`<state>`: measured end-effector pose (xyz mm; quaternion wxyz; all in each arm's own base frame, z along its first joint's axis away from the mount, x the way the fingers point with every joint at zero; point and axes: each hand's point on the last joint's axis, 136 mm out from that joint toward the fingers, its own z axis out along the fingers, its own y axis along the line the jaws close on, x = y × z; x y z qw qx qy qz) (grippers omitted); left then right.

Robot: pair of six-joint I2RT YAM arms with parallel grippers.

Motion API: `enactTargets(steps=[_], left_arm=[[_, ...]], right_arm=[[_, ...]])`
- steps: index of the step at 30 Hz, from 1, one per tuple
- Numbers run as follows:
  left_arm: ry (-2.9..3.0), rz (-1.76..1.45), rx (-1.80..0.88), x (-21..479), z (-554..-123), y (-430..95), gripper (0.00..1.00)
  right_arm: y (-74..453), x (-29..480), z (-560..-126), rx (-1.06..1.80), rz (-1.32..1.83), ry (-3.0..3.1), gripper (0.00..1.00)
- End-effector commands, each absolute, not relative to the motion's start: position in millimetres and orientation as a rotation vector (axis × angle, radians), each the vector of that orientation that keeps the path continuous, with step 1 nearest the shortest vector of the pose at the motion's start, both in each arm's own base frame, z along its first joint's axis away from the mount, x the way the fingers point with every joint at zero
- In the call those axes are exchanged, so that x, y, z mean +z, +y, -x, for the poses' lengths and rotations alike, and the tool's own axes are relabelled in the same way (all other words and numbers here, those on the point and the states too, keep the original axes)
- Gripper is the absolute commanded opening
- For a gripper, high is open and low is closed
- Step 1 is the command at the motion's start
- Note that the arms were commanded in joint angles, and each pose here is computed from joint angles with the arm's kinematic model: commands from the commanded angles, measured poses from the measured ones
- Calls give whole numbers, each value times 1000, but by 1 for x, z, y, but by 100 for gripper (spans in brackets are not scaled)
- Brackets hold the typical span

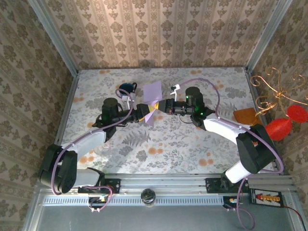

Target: Fold a paper plane with a square sheet of paper (pick it up from the middle)

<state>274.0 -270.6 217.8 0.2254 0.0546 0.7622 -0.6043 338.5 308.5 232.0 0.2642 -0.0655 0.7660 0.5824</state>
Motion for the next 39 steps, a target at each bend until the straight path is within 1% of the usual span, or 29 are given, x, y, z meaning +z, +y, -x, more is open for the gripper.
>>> enactTargets(steps=[1, 5, 8, 20, 23, 27, 29, 32, 34, 36, 39], left_arm=[[2056, -211, -1631, 225, -271, -268, 78], [2038, -227, -1624, 227, -271, -268, 66], [2040, -224, -1608, 225, -272, -267, 60], [2073, -173, -1597, 209, -279, -261, 32], [2103, -137, -1588, 201, -283, -258, 25], [2128, -106, -1582, 192, -288, -255, 17], [2141, -95, -1571, 187, -289, -253, 13], [2167, -93, -1540, 181, -292, -249, 10], [2193, -101, -1496, 178, -294, -246, 9], [2230, -122, -1424, 174, -294, -241, 8], [2336, -179, -1208, 165, -296, -225, 7]], right_arm=[[311, 231, -339, 1626, 169, 2075, 9], [309, 226, -339, 1626, 154, 2091, 9], [308, 224, -340, 1624, 148, 2097, 9], [305, 217, -341, 1611, 122, 2123, 20], [303, 213, -344, 1587, 102, 2137, 25], [296, 201, -348, 1544, 51, 2176, 35], [290, 192, -351, 1502, 3, 2201, 42], [273, 174, -359, 1419, -109, 2256, 48], [262, 167, -363, 1380, -164, 2267, 51], [250, 160, -366, 1314, -215, 2280, 56], [233, 152, -366, 1160, -259, 2328, 59]])
